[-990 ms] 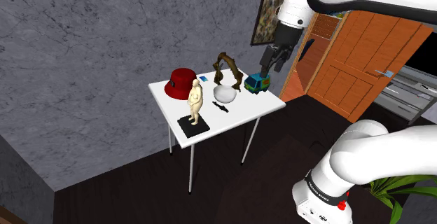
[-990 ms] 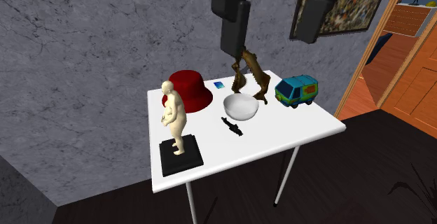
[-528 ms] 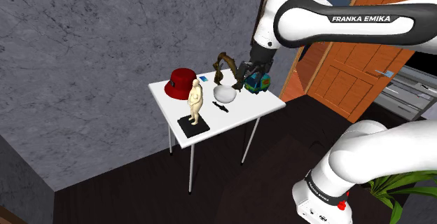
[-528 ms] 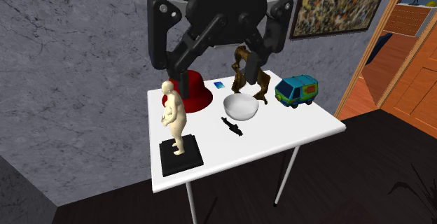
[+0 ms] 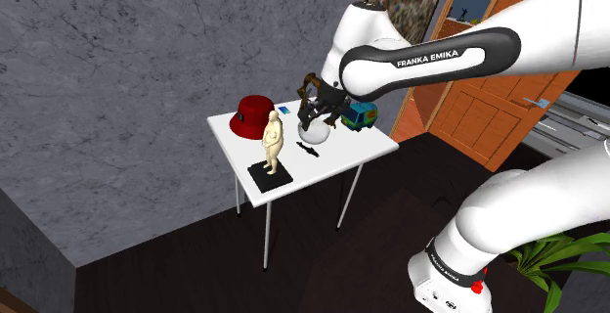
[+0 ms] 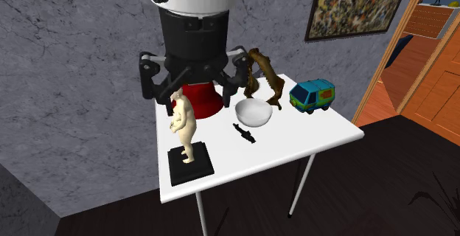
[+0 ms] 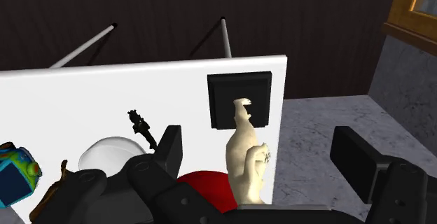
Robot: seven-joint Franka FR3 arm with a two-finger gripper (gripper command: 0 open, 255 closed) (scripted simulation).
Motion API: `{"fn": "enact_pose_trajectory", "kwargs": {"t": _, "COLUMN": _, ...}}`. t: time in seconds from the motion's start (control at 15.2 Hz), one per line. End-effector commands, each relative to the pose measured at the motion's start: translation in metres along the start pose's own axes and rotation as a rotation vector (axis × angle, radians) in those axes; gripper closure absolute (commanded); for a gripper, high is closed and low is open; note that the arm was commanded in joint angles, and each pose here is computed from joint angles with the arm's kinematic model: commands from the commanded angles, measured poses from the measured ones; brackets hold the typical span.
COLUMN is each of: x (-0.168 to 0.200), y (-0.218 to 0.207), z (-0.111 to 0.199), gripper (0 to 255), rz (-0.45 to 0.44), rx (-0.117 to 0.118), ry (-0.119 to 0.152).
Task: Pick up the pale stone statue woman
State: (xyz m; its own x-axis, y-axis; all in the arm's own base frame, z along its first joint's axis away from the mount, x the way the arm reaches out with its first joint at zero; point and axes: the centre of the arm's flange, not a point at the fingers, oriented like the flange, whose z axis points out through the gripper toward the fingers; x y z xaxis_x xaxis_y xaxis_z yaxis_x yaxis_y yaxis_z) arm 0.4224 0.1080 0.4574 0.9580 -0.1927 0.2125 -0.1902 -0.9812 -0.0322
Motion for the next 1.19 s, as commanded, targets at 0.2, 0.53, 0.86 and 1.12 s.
{"fn": "enact_pose_trajectory", "kwargs": {"t": 0.2, "x": 0.033, "y": -0.020, "z": 0.055, "gripper": 0, "rz": 0.086, "rx": -0.013, "ry": 0.060}}
{"fn": "enact_pose_trajectory", "kwargs": {"t": 0.53, "x": 0.068, "y": -0.035, "z": 0.104, "gripper": 0, "rz": 0.170, "rx": -0.029, "ry": 0.117}}
{"fn": "enact_pose_trajectory", "kwargs": {"t": 0.86, "x": 0.107, "y": -0.046, "z": 0.151, "gripper": 0, "rz": 0.254, "rx": -0.045, "ry": 0.174}}
{"fn": "enact_pose_trajectory", "kwargs": {"t": 1.12, "x": 0.120, "y": -0.048, "z": 0.178, "gripper": 0, "rz": 0.285, "rx": -0.051, "ry": 0.195}}
